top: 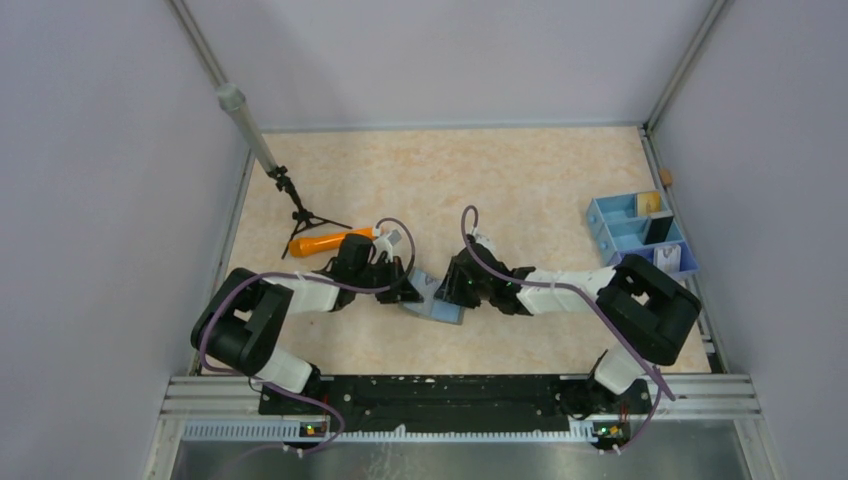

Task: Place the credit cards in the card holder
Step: Insert the credit card into the card holder.

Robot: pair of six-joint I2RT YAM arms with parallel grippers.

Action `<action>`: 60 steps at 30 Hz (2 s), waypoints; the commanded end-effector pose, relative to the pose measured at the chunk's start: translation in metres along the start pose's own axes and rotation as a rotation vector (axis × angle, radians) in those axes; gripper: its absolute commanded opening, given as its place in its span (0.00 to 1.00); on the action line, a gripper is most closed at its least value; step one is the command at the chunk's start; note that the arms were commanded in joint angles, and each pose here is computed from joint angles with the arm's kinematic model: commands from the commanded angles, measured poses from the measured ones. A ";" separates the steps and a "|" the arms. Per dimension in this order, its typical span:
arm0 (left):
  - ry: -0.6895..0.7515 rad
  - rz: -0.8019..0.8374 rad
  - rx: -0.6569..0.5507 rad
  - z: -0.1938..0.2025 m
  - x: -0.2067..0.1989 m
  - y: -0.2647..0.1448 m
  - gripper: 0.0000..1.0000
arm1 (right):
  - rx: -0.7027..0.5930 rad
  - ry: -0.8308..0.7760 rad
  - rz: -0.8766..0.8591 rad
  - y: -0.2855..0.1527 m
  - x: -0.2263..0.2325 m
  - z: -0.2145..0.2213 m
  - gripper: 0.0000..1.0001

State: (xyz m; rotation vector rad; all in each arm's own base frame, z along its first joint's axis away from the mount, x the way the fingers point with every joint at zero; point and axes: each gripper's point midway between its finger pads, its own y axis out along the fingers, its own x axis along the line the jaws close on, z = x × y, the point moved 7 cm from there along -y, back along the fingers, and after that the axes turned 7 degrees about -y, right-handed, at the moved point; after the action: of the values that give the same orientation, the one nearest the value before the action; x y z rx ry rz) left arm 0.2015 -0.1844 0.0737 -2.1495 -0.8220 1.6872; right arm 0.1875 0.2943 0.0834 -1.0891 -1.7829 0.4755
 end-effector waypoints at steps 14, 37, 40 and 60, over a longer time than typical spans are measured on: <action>0.015 0.173 0.001 0.008 -0.017 -0.007 0.00 | -0.037 0.065 -0.126 0.002 0.003 0.010 0.41; -0.017 0.215 -0.017 0.010 -0.019 -0.010 0.17 | -0.034 0.094 -0.304 -0.003 0.029 0.002 0.40; -0.018 0.202 -0.019 0.009 -0.017 -0.008 0.23 | -0.027 0.099 -0.322 0.001 0.031 0.003 0.39; -0.058 0.086 -0.053 0.010 0.001 -0.003 0.09 | 0.066 0.156 -0.217 -0.002 0.021 0.028 0.35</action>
State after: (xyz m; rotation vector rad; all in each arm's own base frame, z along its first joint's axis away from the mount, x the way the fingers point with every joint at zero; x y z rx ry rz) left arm 0.1800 -0.1808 0.0679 -2.1426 -0.7493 1.8421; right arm 0.1755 0.3137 0.0764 -0.8701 -1.7281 0.2760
